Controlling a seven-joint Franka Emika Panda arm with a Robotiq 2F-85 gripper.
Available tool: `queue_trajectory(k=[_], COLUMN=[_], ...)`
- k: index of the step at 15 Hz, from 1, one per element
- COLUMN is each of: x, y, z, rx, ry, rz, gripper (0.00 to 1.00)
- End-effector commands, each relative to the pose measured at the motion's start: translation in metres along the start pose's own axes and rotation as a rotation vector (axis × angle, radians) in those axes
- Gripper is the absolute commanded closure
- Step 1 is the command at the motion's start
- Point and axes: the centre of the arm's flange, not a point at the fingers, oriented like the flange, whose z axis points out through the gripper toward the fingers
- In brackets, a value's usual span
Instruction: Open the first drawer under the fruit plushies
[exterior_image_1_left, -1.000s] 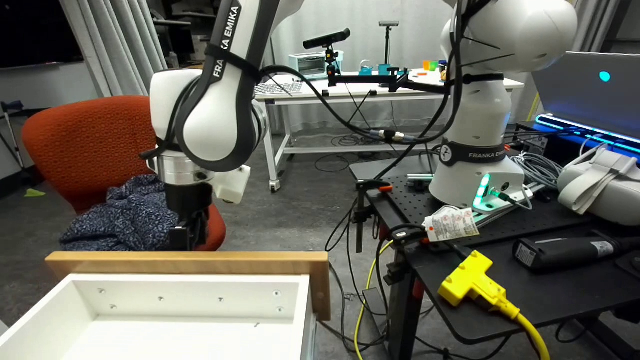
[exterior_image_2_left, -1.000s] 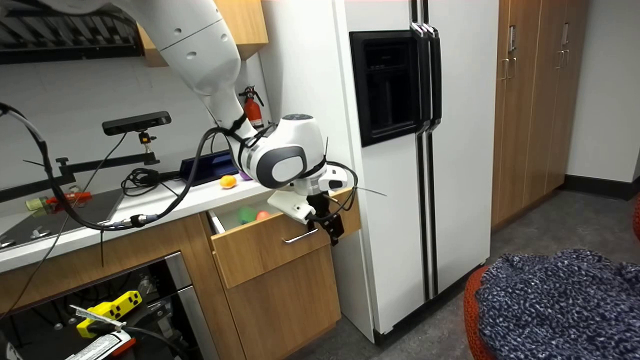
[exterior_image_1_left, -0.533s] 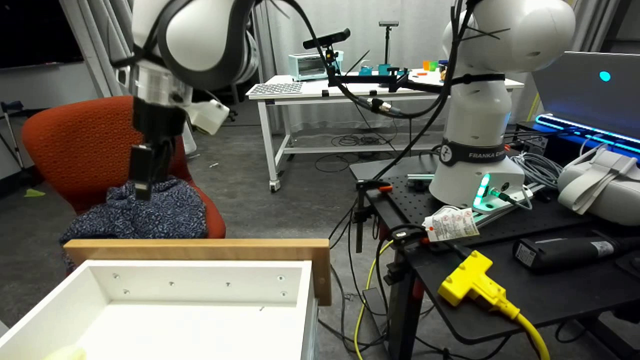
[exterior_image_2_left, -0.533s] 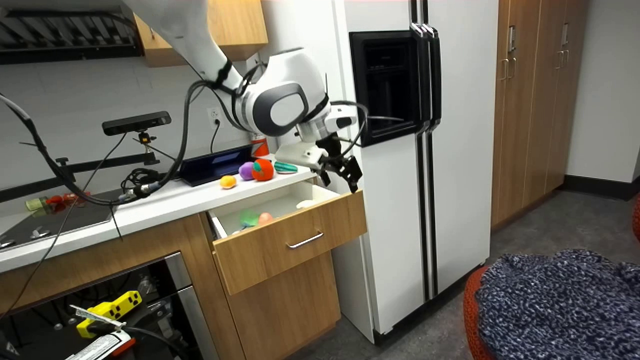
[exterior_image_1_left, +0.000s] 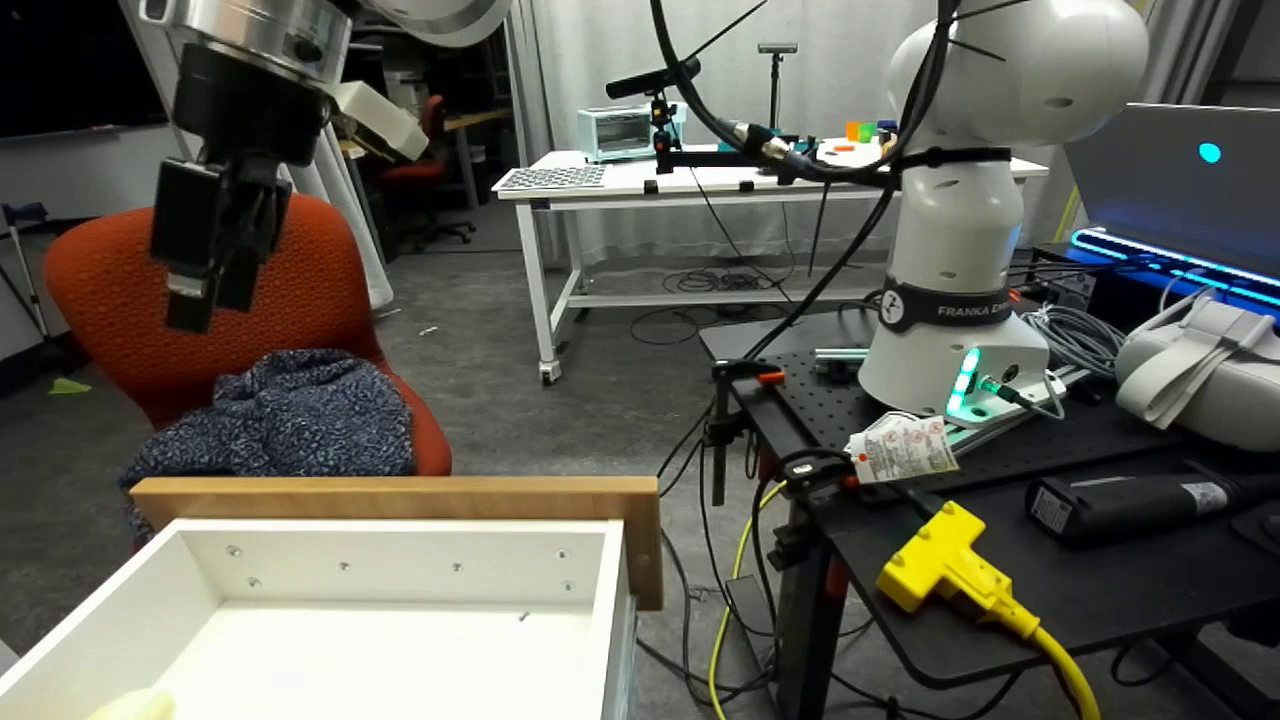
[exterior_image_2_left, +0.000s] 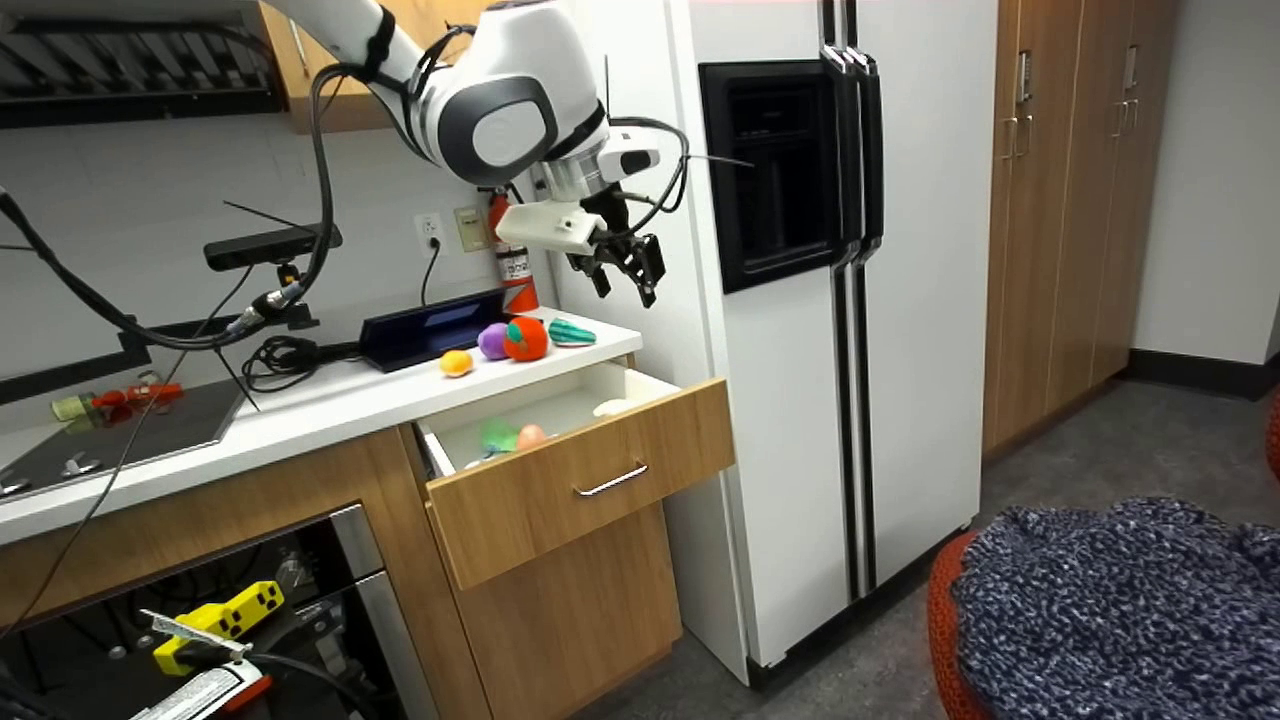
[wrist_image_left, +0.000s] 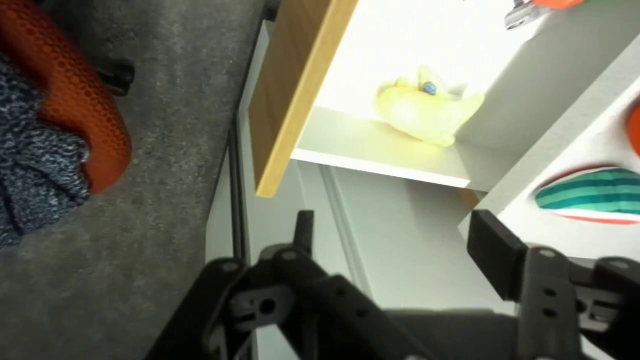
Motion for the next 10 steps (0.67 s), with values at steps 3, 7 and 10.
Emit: queue_trajectory(k=[3, 7, 10], x=[-0.026, -0.046, -0.057], y=[-0.021, -0.022, -0.021], z=[0.031, 0.067, 0.093], rx=[0.146, 0.168, 0.163], ry=[-0.102, -0.205, -0.266], rz=[-0.013, -0.008, -0.012], gripper=[0.67, 0.96, 1.0])
